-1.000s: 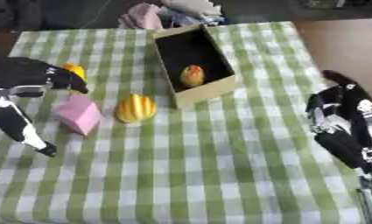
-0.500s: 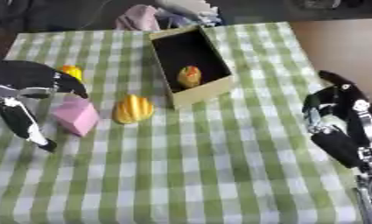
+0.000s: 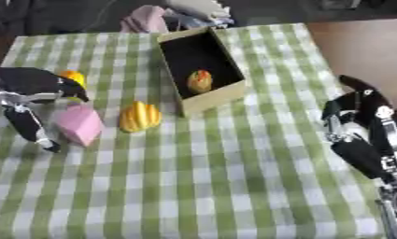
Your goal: Pick up objects on the table and place them in the box.
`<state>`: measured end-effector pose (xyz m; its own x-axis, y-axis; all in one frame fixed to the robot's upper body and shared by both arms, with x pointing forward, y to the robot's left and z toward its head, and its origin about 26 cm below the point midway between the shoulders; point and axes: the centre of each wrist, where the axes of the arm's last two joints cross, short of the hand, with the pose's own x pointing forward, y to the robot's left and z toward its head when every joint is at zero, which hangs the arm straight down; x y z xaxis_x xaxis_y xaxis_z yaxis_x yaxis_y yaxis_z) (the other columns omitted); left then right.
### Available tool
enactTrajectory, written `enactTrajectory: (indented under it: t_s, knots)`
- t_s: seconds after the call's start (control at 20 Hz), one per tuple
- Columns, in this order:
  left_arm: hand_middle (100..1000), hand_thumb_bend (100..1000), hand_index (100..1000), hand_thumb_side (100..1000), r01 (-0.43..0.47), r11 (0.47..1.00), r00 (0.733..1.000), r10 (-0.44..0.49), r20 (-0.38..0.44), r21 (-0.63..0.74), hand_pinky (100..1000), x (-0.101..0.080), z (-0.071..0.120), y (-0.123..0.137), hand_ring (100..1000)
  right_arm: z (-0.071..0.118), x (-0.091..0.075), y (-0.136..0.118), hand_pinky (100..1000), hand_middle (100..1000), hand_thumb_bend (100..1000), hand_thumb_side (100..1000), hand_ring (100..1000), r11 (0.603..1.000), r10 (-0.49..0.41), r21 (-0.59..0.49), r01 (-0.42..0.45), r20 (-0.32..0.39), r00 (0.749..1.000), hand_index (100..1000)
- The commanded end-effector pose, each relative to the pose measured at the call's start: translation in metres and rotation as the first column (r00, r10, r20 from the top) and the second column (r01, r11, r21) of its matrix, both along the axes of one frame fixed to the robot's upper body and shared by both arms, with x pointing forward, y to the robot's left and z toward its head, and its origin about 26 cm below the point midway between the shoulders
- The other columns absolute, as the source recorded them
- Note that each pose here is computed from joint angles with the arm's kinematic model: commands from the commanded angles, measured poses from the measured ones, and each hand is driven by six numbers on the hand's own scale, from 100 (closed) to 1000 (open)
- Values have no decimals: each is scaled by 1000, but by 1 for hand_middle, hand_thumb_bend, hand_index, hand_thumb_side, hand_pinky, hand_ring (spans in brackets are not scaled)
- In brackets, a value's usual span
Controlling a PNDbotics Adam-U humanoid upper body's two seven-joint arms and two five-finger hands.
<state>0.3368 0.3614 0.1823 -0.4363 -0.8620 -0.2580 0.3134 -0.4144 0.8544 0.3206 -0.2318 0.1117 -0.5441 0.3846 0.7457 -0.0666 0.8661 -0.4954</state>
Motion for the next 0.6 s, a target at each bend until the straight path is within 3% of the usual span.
enactTrajectory:
  t_s: [0.05, 0.2, 0.45, 0.6]
  knots:
    - [878, 690, 922, 346, -13, 1000, 998, 13, 65, 2, 861, 6, 6, 7, 842, 6, 1, 1, 474, 545, 100, 470, 610, 1000, 12, -2, -12, 20, 1000, 888]
    - [874, 671, 920, 340, -16, 1000, 997, 17, 71, -15, 857, 11, -3, 9, 840, 6, 1, 2, 475, 545, 100, 470, 610, 1000, 14, 1, -14, 20, 1000, 888]
    - [770, 556, 828, 206, -12, 999, 998, 14, 58, -34, 828, 15, -12, 10, 776, 6, 1, 3, 475, 545, 100, 470, 610, 1000, 17, 5, -17, 21, 1000, 888]
    - [609, 488, 713, 146, -1, 998, 995, 7, 98, -58, 793, 16, -6, 9, 669, 6, 1, 3, 475, 545, 100, 470, 610, 1000, 16, 6, -16, 21, 1000, 888]
